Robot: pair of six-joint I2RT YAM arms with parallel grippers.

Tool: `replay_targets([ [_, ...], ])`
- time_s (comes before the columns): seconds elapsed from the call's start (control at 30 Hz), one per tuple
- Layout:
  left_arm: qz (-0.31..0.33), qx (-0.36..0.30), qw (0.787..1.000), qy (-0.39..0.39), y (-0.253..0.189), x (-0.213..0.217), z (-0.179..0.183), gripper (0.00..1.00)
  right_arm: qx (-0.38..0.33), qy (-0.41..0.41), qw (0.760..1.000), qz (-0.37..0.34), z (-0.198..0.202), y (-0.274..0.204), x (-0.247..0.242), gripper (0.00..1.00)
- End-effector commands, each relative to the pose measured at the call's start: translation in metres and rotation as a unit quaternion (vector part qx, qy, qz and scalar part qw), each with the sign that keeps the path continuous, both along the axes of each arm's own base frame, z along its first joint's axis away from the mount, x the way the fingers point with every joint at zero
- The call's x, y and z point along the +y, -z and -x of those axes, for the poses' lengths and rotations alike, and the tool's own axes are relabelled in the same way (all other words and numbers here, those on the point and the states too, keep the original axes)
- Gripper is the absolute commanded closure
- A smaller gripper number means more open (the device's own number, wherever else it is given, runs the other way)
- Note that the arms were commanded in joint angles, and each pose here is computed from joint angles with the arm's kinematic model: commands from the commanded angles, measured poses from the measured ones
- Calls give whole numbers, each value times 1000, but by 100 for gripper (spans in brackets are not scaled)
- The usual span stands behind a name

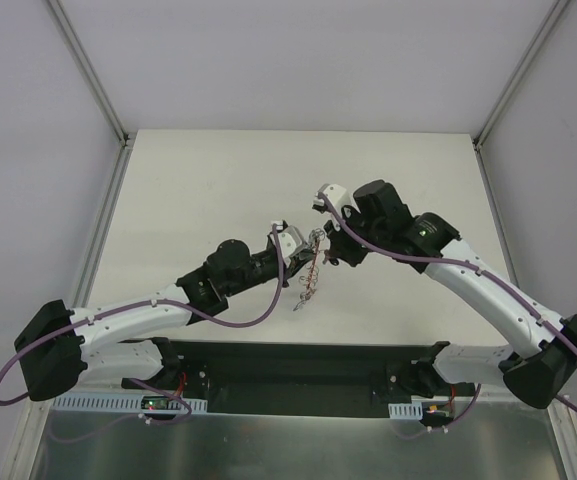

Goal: Put the keys on the keyring

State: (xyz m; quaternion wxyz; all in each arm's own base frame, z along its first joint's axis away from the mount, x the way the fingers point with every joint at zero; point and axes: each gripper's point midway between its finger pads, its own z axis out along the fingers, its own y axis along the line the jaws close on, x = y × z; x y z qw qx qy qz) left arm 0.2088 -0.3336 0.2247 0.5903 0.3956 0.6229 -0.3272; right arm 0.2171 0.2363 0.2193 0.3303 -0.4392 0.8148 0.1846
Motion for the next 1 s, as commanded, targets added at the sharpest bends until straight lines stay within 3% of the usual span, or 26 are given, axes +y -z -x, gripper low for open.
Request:
replay_targets([
  [0.0, 46, -38, 998, -6, -42, 4, 1, 100, -28, 36, 999, 17, -14, 5, -25, 99],
  [0.37, 122, -46, 991, -20, -73, 8, -2, 100, 23, -12, 993, -113, 4, 12, 23, 99],
  [0.87, 181, -35, 982, -30, -84, 25, -5, 100, 67, -67, 985, -143, 20, 25, 42, 99],
  [0.97, 172, -29, 984, -36, -77, 27, -7, 100, 49, -62, 986, -150, 15, 15, 42, 99],
])
